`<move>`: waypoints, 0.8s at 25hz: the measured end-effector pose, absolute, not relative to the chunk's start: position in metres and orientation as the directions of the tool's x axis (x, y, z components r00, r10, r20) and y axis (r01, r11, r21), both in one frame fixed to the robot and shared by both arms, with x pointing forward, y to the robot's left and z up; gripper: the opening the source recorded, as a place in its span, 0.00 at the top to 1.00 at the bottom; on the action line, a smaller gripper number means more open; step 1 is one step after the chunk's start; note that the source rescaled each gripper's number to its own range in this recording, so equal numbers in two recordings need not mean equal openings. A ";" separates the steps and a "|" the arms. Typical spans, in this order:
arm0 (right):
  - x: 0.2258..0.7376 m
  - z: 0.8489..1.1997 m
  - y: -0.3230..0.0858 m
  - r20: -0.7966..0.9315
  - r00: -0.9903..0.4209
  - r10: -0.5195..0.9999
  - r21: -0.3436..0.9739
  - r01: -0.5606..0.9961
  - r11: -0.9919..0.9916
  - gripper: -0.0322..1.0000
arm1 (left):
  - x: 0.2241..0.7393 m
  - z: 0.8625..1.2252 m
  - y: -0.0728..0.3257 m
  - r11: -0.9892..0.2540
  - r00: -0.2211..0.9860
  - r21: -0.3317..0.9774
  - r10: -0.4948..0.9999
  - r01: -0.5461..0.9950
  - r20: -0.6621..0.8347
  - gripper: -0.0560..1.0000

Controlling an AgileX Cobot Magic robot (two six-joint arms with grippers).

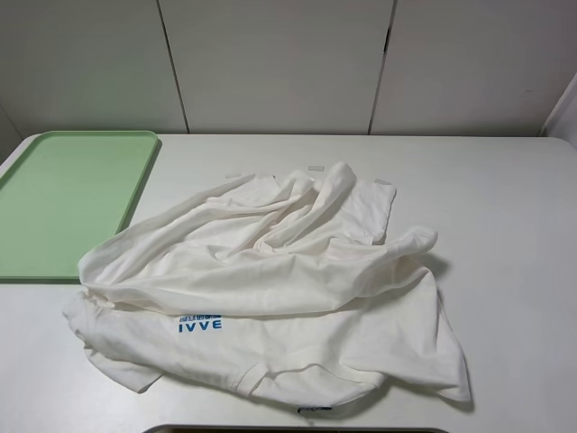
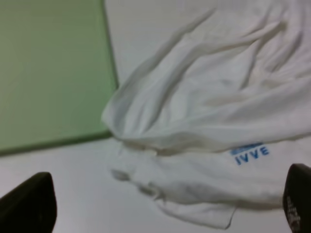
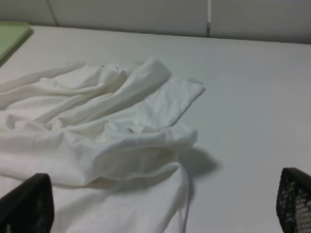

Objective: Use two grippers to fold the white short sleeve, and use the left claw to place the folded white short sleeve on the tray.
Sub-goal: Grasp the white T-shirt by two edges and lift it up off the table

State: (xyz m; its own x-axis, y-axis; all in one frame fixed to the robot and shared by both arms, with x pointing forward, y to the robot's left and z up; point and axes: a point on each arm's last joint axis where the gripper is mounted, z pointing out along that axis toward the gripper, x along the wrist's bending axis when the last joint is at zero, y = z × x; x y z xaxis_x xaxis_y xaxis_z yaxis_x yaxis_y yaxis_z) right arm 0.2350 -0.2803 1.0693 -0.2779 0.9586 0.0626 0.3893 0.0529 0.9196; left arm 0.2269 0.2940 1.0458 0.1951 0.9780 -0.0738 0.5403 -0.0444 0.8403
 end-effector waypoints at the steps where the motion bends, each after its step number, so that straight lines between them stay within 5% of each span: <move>1: 0.239 1.072 -0.279 0.050 -0.292 0.955 0.916 0.395 0.073 0.00 | 0.227 1.049 0.293 -0.055 0.214 0.851 0.974 0.522 -0.068 0.07; 10: 0.308 1.104 -0.269 0.040 -0.367 0.929 0.828 0.532 0.175 0.00 | 0.264 1.062 0.281 -0.206 0.377 0.824 0.926 0.528 -0.010 0.08; 20: 0.384 1.099 -0.241 -0.046 -0.629 0.776 0.673 0.555 0.489 0.00 | 0.350 1.043 0.248 -0.482 0.582 0.500 0.811 0.720 -0.056 0.08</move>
State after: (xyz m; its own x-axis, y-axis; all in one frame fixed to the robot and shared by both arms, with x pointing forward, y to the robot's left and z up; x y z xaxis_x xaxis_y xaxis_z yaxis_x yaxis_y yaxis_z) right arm 0.3838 -0.2413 1.0995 -0.6293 0.7758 -0.0457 0.5546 0.4895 0.6729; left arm 0.3501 0.2485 1.0431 0.5819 0.8113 -0.0560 0.7196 -0.4816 0.5002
